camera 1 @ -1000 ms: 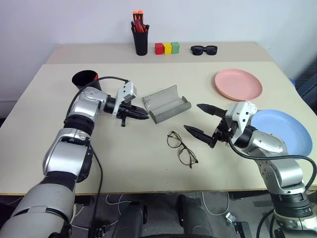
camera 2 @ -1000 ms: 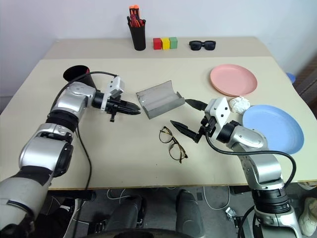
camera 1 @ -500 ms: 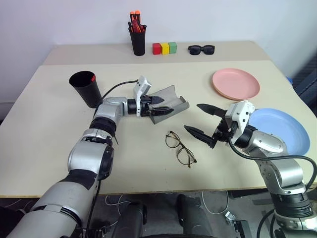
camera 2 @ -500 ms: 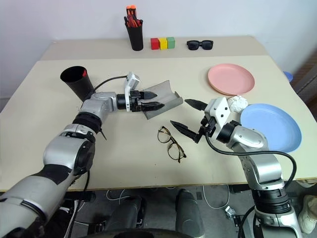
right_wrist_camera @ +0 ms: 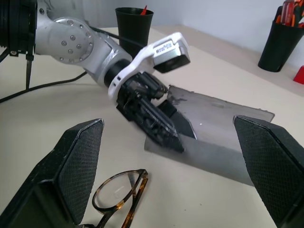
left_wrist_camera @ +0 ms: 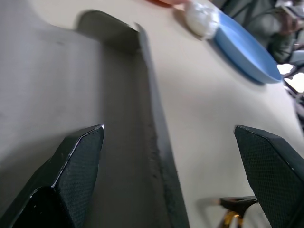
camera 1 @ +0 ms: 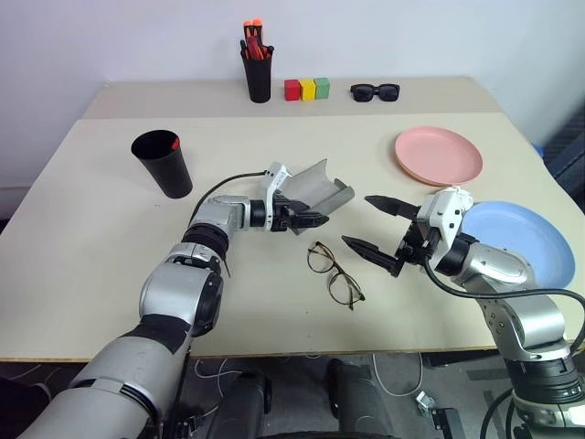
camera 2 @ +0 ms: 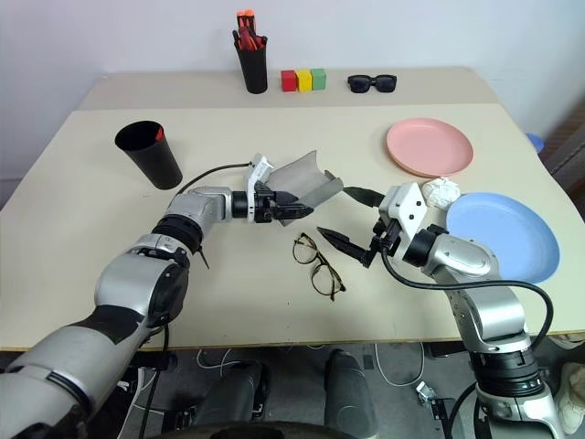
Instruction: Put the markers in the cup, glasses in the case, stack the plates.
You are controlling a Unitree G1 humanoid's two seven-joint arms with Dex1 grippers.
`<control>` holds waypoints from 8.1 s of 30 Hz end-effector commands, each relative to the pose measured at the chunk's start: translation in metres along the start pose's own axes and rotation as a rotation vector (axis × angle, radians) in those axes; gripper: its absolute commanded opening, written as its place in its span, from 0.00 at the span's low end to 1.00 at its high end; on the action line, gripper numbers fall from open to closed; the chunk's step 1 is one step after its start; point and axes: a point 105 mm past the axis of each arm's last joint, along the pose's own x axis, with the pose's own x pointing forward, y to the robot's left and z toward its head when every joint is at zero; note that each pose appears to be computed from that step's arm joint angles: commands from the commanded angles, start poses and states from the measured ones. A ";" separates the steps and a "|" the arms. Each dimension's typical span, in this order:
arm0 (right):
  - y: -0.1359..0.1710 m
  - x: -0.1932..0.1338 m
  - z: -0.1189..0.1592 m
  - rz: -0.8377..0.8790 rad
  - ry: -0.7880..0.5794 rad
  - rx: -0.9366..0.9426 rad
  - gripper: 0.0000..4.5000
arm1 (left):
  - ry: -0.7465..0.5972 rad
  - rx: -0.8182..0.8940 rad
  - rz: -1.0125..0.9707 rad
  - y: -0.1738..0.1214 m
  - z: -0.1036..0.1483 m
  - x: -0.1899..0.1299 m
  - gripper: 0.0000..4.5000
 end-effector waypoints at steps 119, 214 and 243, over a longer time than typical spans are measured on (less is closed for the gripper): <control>0.029 0.011 -0.027 -0.118 0.721 0.352 1.00 | -0.151 0.514 -0.157 -0.059 -0.008 -0.188 0.98; 0.027 0.150 -0.021 0.247 0.378 -0.174 0.02 | -0.206 0.525 0.058 -0.056 0.017 -0.217 1.00; -0.018 0.133 0.035 0.069 0.097 0.010 0.99 | -0.295 0.293 0.174 -0.026 0.036 -0.215 1.00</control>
